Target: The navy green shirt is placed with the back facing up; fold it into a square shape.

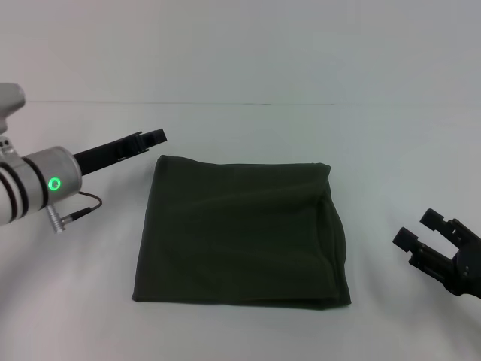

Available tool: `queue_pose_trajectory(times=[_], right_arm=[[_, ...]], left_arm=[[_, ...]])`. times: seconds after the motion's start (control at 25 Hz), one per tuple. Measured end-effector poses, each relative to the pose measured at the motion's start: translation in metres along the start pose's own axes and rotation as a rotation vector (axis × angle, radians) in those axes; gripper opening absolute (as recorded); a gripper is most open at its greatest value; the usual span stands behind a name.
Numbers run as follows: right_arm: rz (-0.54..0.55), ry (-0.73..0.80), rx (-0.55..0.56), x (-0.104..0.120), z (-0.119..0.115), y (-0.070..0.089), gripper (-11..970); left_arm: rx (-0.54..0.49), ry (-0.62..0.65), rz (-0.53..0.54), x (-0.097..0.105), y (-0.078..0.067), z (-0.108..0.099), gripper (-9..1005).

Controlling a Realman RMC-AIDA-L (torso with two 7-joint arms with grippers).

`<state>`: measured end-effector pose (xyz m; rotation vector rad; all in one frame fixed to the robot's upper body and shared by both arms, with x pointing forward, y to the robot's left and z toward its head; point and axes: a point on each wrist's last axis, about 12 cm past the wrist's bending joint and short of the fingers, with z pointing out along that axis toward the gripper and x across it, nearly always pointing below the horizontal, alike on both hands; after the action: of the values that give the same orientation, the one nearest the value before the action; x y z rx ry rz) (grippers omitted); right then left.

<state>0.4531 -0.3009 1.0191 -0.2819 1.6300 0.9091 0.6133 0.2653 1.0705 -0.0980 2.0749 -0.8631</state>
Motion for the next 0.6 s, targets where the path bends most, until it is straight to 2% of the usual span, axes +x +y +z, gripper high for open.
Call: queue_pose_trajectory(times=[0.16, 0.24, 0.36, 0.48, 0.6], right_arm=[[-0.052, 0.002, -0.024, -0.004, 0.006, 0.0, 915], [-0.103, -0.003, -0.049, -0.007, 0.011, 0.001, 915], [-0.197, -0.006, -0.112, -0.011, 0.021, 0.005, 915], [-0.283, 0.004, -0.17, -0.012, 0.03, 0.009, 915], [-0.34, 0.029, -0.206, -0.008, 0.038, 0.013, 915]], left_arm=[[0.056, -0.071, 0.05, -0.004, 0.003, -0.02, 269], [0.12, -0.114, 0.131, -0.006, 0.0, -0.036, 322], [0.267, -0.135, 0.298, -0.003, -0.009, -0.06, 402], [0.421, -0.143, 0.49, 0.012, -0.016, -0.089, 481], [0.482, -0.159, 0.606, 0.035, -0.013, -0.113, 592]])
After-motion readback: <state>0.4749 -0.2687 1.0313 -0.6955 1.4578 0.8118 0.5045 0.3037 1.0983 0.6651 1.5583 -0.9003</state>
